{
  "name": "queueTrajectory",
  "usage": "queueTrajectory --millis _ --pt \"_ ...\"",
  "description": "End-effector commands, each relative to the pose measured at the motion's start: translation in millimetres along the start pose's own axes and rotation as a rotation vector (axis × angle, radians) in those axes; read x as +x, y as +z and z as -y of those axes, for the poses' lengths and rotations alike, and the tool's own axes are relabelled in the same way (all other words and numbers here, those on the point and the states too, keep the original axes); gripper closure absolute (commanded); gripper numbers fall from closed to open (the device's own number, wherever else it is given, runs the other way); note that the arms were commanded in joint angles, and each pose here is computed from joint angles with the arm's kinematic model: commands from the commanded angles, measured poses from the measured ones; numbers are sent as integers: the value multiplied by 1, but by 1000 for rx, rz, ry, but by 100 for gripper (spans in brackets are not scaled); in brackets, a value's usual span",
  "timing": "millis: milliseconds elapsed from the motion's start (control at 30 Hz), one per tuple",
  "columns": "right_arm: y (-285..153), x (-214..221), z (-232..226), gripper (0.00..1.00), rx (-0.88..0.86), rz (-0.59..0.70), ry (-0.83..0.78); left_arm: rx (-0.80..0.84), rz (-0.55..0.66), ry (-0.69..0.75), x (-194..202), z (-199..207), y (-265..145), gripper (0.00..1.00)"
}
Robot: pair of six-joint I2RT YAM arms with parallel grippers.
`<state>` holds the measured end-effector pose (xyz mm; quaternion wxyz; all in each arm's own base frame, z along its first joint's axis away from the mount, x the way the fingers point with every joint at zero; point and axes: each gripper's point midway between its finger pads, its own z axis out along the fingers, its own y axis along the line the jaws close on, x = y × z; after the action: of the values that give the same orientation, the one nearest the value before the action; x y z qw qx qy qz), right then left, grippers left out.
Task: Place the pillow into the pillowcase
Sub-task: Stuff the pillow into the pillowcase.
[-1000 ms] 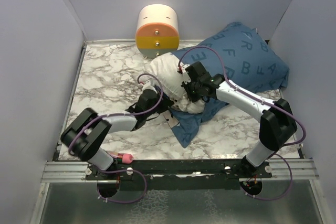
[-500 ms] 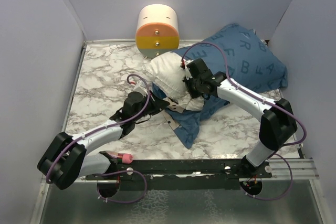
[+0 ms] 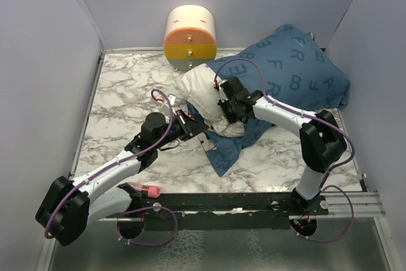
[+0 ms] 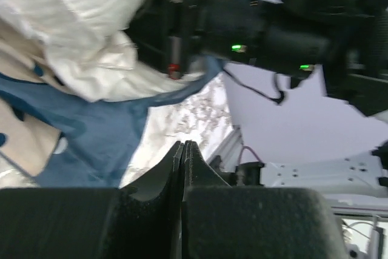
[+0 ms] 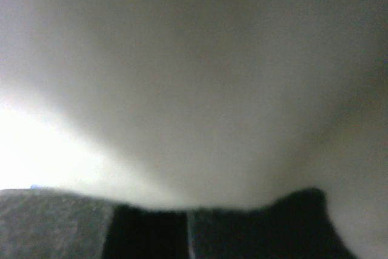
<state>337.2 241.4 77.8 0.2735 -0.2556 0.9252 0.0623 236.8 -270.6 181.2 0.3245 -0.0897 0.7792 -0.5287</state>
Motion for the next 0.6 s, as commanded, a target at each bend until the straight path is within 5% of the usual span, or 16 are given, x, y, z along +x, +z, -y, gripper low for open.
queueTrajectory --millis 0,100,233,400,567 --pt "27 63 15 97 44 -189 -34 139 -16 -36 -1 37 -10 100" --pt "18 58 0 89 -49 -157 -28 98 -31 8 2 29 -11 100" --pt "-26 9 -29 64 -228 48 -51 -24 26 -11 5 -17 -16 99" --pt "-105 -49 -67 33 -474 281 -152 -91 85 -95 -7 -49 -25 78" --pt "-171 -90 -91 23 -635 453 -252 -160 71 28 -39 -58 -29 67"
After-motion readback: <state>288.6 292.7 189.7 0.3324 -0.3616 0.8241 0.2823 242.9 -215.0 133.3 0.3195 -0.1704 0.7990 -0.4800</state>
